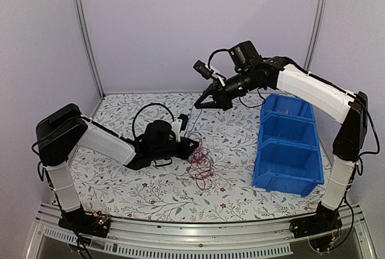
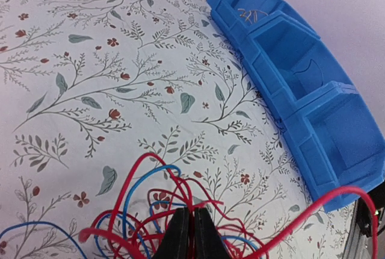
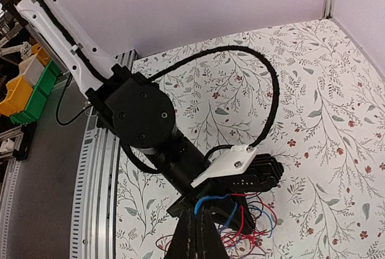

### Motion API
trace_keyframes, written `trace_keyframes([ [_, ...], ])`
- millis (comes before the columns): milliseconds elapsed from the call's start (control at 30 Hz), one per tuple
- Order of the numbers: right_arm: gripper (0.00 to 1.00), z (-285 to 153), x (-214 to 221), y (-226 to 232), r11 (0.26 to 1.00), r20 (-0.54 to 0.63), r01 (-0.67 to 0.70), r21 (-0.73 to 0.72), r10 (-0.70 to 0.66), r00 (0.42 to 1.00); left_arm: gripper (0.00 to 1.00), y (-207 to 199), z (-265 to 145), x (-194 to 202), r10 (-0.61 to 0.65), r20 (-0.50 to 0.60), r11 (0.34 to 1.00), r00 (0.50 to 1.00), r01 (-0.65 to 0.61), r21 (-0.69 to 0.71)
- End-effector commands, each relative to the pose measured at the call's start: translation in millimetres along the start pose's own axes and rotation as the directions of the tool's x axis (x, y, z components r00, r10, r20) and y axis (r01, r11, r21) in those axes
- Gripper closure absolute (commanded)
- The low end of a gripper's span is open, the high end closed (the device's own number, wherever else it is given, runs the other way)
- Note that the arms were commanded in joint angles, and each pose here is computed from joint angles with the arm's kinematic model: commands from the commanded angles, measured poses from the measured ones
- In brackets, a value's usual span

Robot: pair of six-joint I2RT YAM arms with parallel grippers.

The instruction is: Untangle the cables

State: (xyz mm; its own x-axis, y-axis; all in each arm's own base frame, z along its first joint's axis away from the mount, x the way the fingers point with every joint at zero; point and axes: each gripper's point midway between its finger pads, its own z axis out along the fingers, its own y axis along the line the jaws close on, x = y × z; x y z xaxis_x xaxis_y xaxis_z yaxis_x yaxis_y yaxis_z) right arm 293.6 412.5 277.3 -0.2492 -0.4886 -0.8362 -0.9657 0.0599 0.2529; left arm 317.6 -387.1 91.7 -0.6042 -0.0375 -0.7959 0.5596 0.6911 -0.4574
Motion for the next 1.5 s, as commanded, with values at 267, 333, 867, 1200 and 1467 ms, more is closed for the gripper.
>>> trace_keyframes([
  [267,1.00,-168,-140,49,0.921,0.283,0.268,0.281,-0.347,0.894,1.00,45,-37,21,-0.088,-0.058,0.984,0.994,0.078,-0.161],
  [333,1.00,-207,-155,52,0.890,0.313,0.297,0.346,-0.407,0.858,1.00,58,-42,26,-0.113,-0.076,0.975,0.991,0.096,-0.199],
  [867,1.00,-378,-107,-15,0.714,0.309,0.062,0.697,-0.378,0.873,1.00,94,-48,48,-0.178,-0.181,0.944,0.967,0.116,-0.310],
  [1200,1.00,-371,2,-57,0.661,0.261,-0.069,0.747,-0.197,0.945,0.99,82,-49,29,-0.148,-0.157,0.956,0.976,0.101,-0.274],
  [1467,1.00,-350,57,-60,0.648,0.238,-0.111,0.754,-0.112,0.965,0.98,80,-50,27,-0.145,-0.159,0.957,0.977,0.097,-0.273],
])
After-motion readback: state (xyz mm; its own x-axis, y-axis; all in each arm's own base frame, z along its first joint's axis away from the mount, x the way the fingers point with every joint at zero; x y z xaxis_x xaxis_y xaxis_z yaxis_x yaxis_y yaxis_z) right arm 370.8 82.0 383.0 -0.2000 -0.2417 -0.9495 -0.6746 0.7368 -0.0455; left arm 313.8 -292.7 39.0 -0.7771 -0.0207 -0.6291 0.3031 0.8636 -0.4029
